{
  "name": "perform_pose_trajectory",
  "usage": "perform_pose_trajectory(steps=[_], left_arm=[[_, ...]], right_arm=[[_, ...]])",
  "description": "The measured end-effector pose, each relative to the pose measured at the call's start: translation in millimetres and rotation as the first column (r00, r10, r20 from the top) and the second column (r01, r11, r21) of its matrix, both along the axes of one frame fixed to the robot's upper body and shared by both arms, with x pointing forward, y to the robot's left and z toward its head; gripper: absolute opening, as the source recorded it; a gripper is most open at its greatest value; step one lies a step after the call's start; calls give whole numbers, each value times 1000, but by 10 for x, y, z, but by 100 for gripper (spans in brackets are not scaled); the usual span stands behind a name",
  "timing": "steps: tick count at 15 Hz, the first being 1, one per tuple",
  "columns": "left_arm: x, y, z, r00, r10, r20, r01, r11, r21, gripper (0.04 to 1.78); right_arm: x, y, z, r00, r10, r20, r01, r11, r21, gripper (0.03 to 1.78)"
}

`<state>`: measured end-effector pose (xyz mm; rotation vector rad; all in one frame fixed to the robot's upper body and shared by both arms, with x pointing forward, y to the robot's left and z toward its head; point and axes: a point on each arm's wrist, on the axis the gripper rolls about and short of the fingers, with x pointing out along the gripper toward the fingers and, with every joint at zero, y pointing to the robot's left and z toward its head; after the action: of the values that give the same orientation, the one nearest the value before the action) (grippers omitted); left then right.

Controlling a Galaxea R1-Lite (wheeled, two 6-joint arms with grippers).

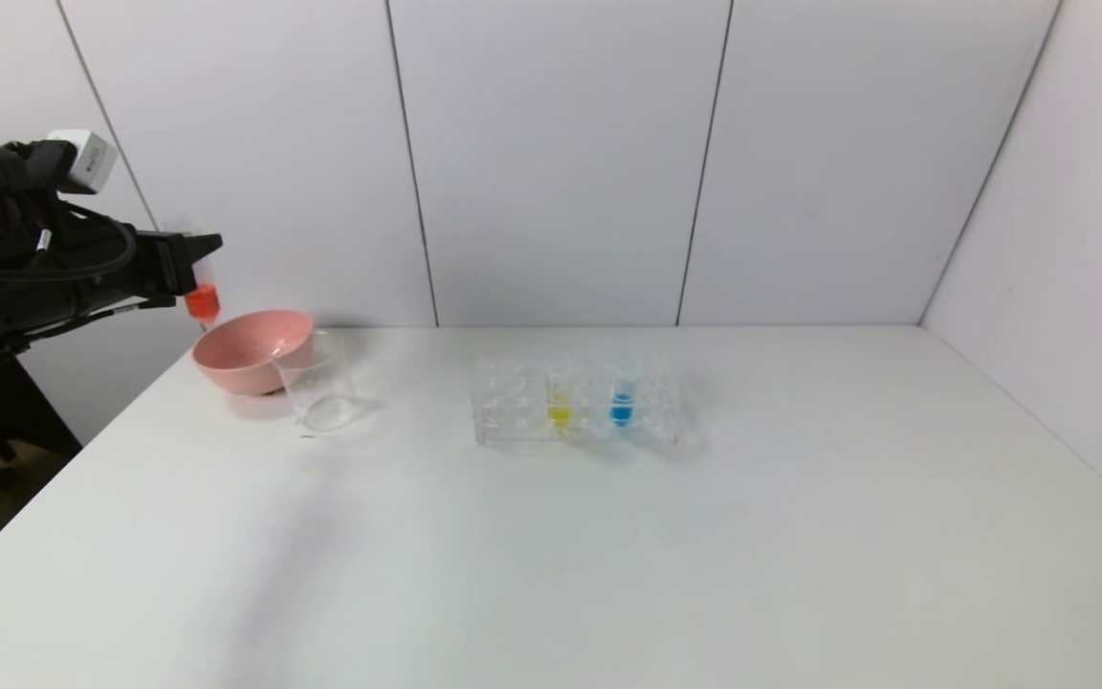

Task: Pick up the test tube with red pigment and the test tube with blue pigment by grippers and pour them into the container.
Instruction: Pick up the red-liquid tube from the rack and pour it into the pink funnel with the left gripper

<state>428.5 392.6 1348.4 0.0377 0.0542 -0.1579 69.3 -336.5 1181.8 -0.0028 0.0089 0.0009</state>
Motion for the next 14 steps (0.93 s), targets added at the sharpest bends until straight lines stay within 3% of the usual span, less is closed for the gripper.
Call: perform_pose_trajectory(steps=[9, 14], left_arm=[[-11, 38, -76, 1000, -8, -18, 9, 999, 52, 48], [-10, 51, -120, 997, -69, -30, 70, 995, 63, 48]], right_arm=[[0, 0, 0, 1000, 0, 0, 0, 1000, 0, 177], [0, 0, 0, 1000, 0, 0, 0, 1000, 0, 177]])
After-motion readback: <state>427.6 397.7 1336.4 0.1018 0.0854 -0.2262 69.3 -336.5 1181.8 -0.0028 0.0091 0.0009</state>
